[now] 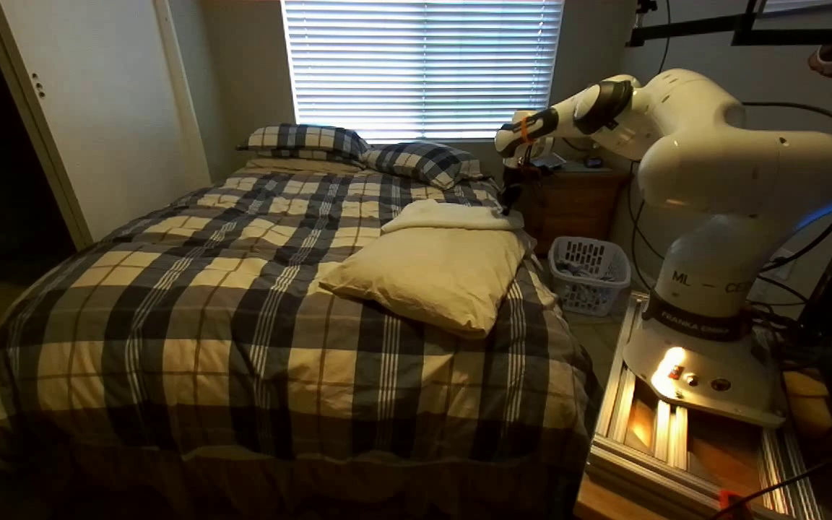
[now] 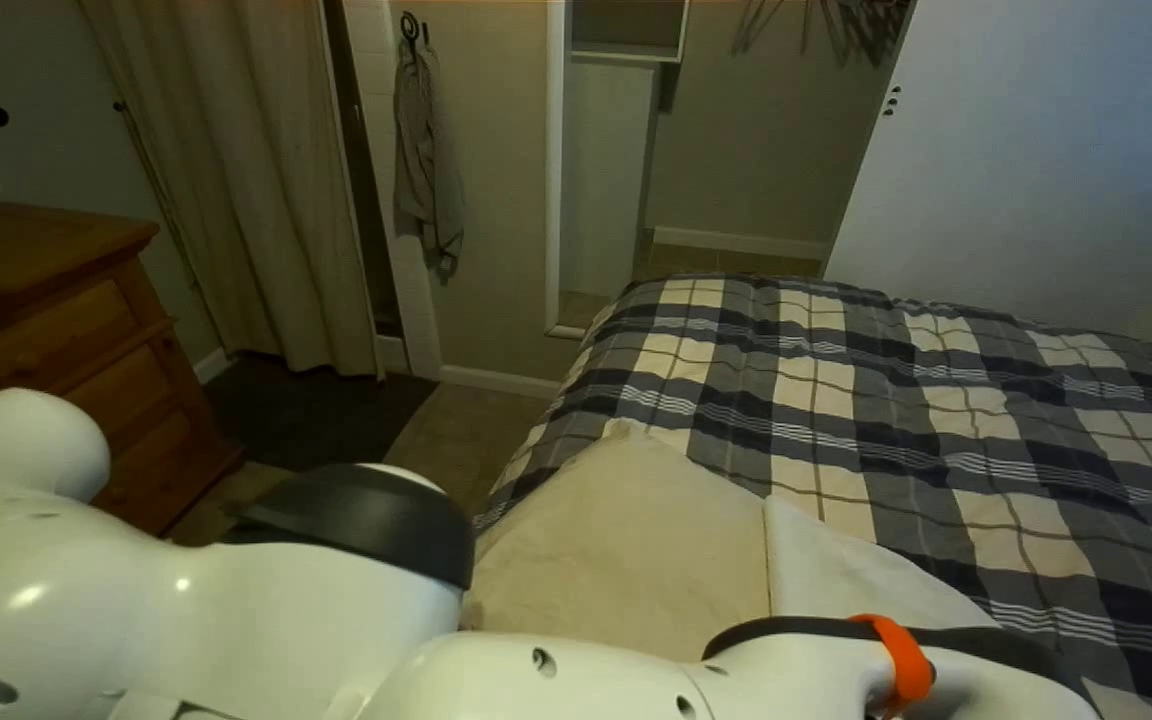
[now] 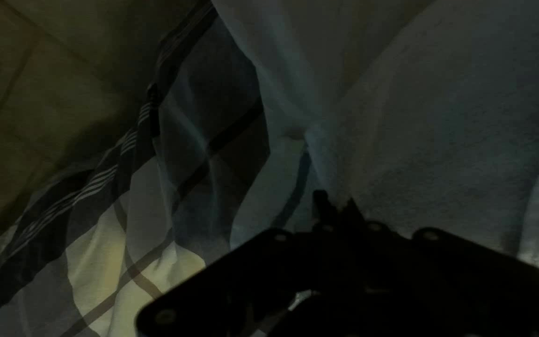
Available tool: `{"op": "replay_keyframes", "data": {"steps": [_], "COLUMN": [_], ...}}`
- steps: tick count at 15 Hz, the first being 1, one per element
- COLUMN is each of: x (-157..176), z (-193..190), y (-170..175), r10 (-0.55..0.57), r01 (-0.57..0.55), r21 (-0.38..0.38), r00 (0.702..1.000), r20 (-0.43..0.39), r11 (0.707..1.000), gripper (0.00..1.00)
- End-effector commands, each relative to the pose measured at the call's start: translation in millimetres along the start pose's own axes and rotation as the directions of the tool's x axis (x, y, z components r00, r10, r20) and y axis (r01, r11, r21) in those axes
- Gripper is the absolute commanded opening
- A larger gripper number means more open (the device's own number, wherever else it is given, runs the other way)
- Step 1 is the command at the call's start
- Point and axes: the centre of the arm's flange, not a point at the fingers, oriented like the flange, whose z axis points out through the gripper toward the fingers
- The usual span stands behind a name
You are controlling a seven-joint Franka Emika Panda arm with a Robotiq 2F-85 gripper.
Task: Fold the towel
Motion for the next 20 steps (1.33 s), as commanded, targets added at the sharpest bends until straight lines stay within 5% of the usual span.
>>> {"op": "replay_keyframes", "data": {"steps": [1,12,20], "x": [-8.5,40.1,70.0], "z": [-12.0,-60.9,-72.7], "y": [-14.0,-90.0,-157.6], "r10": [-0.007,-0.269,-0.489], "r01": [0.007,0.271,0.507], "r21": [-0.037,-0.158,-0.226], "r00": [1.0,0.962,0.862], "r20": [0.013,0.034,0.135], "r11": [0.999,0.949,0.832], "gripper": [0.01,0.01,0.01]}}
